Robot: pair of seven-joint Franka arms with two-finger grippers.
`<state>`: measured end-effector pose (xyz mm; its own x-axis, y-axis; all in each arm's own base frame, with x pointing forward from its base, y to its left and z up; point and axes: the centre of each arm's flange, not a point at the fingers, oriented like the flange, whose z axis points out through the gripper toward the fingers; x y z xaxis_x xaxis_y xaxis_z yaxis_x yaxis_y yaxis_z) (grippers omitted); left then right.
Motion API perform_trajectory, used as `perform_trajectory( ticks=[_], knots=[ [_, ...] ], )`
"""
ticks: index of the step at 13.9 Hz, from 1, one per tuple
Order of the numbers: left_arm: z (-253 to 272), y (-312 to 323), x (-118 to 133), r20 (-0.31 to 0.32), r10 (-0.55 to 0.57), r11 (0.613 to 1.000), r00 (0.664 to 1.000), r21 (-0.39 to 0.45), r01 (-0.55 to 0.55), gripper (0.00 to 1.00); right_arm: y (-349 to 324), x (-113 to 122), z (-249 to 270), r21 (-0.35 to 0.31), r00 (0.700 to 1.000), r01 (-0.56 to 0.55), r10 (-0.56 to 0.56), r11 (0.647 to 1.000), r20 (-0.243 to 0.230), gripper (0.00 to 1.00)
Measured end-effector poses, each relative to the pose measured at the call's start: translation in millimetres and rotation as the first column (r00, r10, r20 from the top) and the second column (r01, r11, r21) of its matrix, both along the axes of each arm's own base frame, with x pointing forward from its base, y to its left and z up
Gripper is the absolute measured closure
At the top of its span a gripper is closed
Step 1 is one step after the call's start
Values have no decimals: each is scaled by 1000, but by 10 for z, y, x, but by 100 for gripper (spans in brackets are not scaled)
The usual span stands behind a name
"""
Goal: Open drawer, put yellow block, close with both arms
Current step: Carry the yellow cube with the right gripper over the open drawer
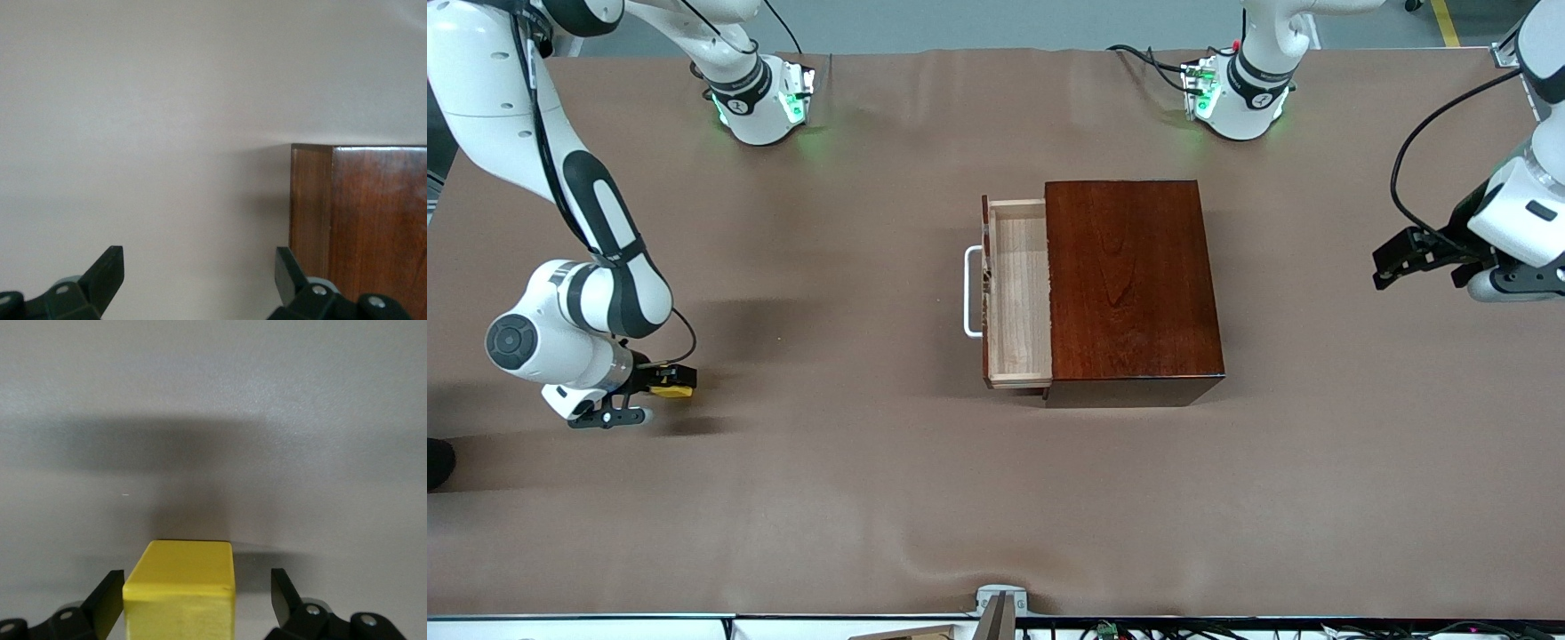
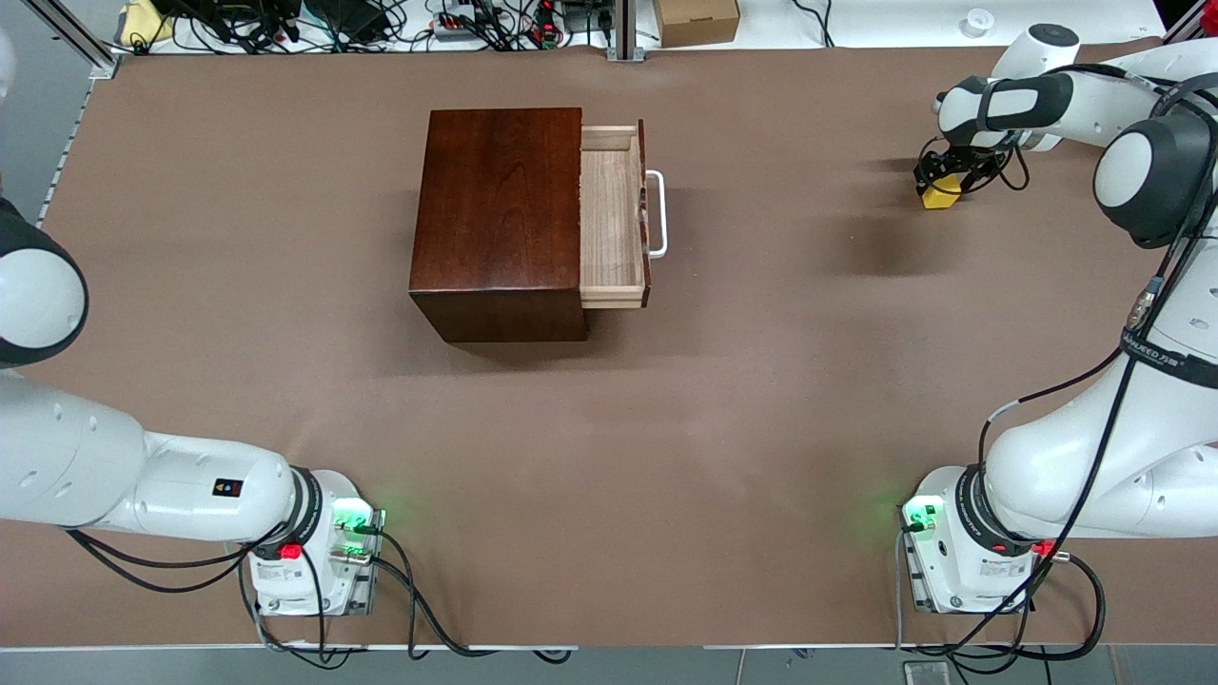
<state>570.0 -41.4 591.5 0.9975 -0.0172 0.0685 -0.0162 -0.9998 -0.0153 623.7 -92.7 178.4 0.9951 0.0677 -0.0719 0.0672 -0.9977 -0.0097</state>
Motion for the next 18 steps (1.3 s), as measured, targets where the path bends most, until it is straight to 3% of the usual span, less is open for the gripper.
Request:
perform_trajectory(
  ticks=[4, 7, 11, 14, 18],
  knots=[
    [148, -56, -119, -33, -16, 1000, 999, 2, 16, 0, 20, 70, 81, -1, 1000, -4, 4, 1000, 18, 45],
    [237, -153, -208, -42, -33, 999, 999, 4, 34, 0, 11, 164, 412, 1, 1000, -4, 4, 1000, 12, 44],
    [301, -134, -265, -45, -29, 1000, 999, 7, 30, 0, 7, 212, 1599, 11, 1000, -4, 4, 1000, -24, 44],
    [306, -103, -262, -45, -24, 1000, 999, 7, 24, 0, 42, 4, 2543, 16, 999, 1, 0, 1000, -41, 44],
    [304, -83, -260, -46, -20, 1000, 999, 7, 20, 0, 532, -407, 3429, 7, 993, 100, -99, 995, -64, 44]
  ],
)
